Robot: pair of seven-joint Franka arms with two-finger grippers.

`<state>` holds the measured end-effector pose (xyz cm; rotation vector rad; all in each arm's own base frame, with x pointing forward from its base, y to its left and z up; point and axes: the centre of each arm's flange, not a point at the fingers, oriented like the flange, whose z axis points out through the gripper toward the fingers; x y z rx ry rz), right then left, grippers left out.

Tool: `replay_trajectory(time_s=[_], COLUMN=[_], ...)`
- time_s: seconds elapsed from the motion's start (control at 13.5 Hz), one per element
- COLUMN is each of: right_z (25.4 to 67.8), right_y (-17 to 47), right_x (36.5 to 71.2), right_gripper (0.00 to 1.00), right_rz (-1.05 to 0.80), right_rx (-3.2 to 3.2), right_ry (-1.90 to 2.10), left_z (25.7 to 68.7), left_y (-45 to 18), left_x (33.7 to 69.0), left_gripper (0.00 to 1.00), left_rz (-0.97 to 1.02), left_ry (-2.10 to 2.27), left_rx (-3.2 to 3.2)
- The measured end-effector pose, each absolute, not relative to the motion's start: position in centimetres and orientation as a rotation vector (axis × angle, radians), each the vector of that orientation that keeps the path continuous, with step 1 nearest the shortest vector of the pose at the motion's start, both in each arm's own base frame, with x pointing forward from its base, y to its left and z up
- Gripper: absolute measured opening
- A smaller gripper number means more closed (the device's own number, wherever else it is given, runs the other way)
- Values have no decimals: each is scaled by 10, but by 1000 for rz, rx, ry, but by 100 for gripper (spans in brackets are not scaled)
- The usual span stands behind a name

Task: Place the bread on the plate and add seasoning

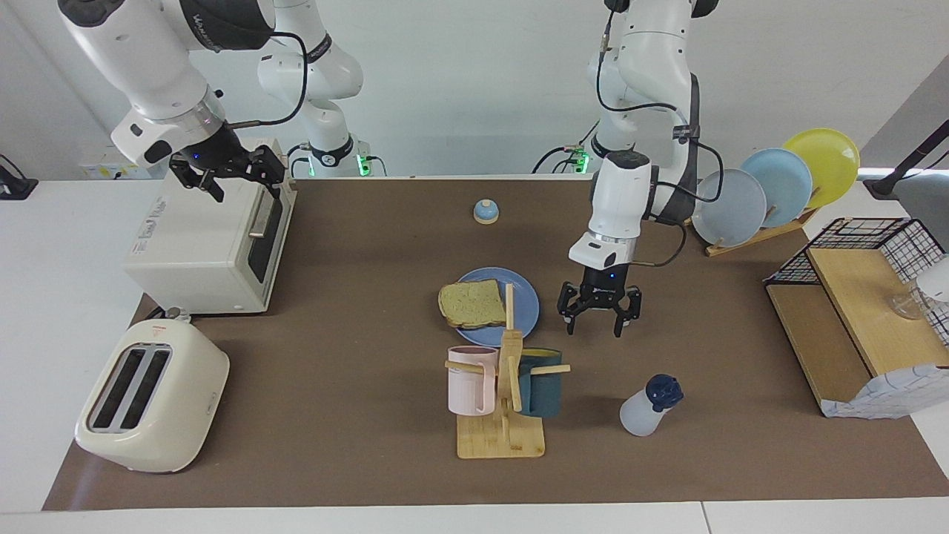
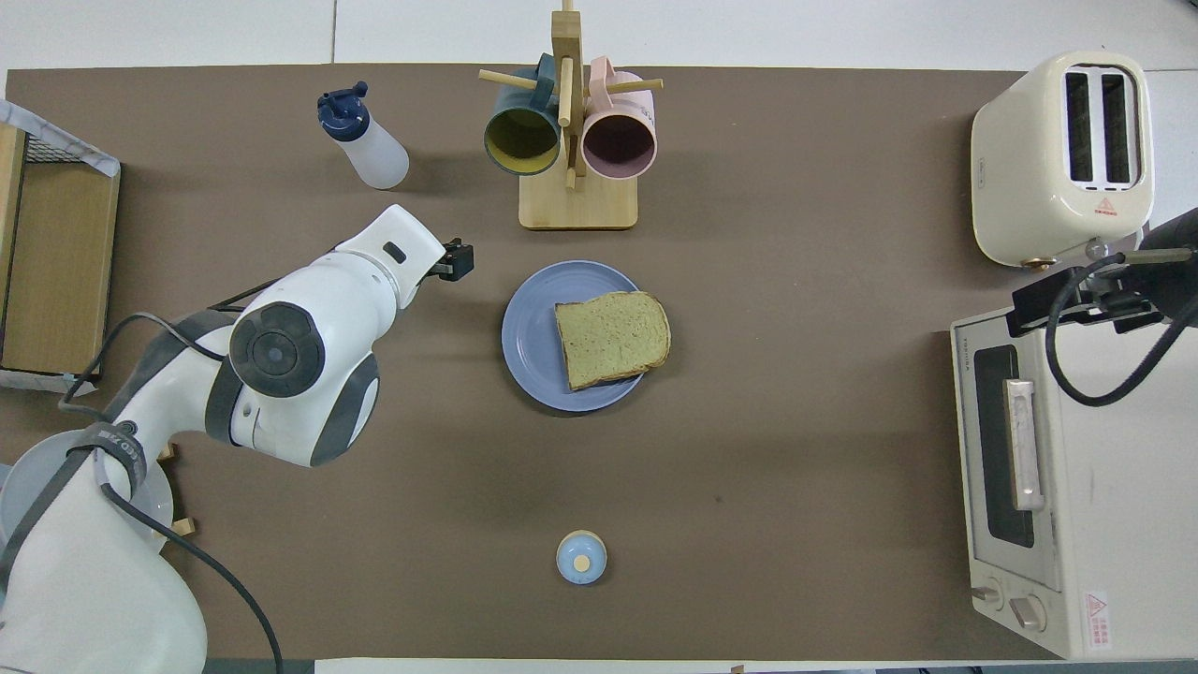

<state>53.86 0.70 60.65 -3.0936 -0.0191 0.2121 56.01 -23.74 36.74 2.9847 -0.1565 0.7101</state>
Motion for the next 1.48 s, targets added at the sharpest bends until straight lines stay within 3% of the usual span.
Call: replay_trajectory(time_s=[0.52, 0.96, 1.19, 1.48], right_z=[607, 609, 609, 609], right_y=[7, 6, 5, 4], right_x=[538, 541, 541, 541], right_gripper=[100, 100, 100, 100], right_rz=[211, 177, 177, 178], right_rx=[-3093, -3108, -3115, -3123], right_ry=[-20, -18, -18, -17], left_z=[477, 582, 602, 606], left_y=[-230, -86, -16, 9], left_x=[571, 572, 560, 555], left_gripper=[100, 100, 100, 100], left_rz=[307, 39, -14, -27], left_ry=[-8, -137, -255, -260], left_rx=[3076, 3125, 3111, 3114])
